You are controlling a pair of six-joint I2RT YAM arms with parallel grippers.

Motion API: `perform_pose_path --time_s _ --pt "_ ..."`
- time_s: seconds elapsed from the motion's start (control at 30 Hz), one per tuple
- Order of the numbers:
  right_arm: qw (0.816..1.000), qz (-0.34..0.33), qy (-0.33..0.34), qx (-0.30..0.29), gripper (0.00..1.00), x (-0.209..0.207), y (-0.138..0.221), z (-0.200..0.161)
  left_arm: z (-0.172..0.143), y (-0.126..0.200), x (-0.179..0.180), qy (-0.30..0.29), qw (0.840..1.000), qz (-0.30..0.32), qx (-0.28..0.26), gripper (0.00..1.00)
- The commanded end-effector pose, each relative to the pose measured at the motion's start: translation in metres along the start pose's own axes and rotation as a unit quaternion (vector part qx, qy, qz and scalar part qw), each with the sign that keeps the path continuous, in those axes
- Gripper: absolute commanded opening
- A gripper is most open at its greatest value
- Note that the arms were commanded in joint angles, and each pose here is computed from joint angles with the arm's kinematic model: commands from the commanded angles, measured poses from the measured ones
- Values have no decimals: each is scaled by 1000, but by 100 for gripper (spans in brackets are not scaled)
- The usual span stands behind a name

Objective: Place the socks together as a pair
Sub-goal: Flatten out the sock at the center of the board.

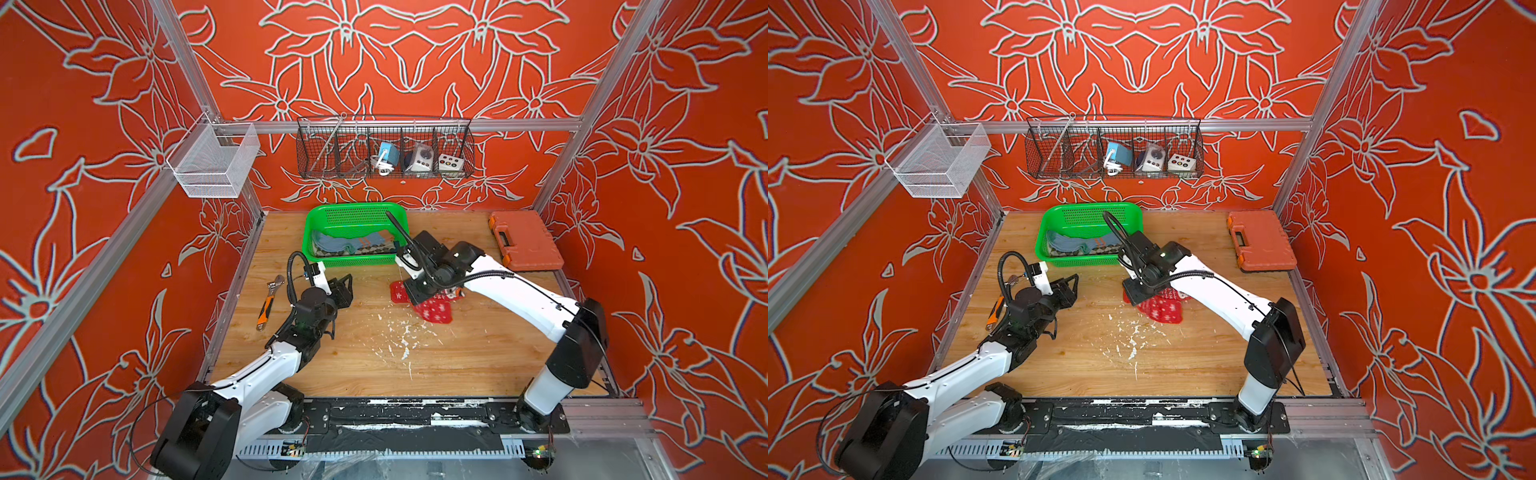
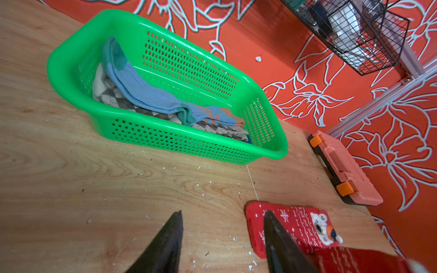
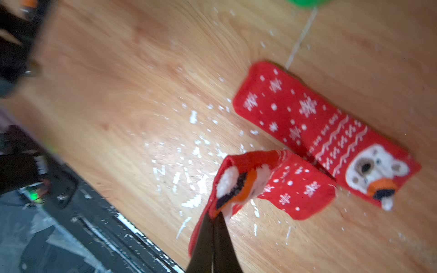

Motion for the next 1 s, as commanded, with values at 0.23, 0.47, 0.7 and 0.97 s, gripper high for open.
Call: perform_pose_path --time_s 0.23,0.47,0.7,0.97 --pt "991 5 82 110 0 13 -11 -82 14 19 14 29 998 5 -52 54" --pt "986 -146 48 71 0 -59 -24 -113 11 15 13 30 999 -1 -42 54" --pt "978 -204 -36 -34 6 -103 -2 -103 4 3 2 22 999 -34 -7 55" --pt "964 -217 -101 -114 38 -137 4 -118 -33 -42 -36 -6 987 -100 124 56"
Point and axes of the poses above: each gripper's point midway between its finger pads, its own y axis back along the fingers, its own x axis along the line the jaws close on, z = x × y, the point moved 5 cm from there along y, back along the fingers, and after that the axes turned 3 degrees about -y, right-handed, at the moved point
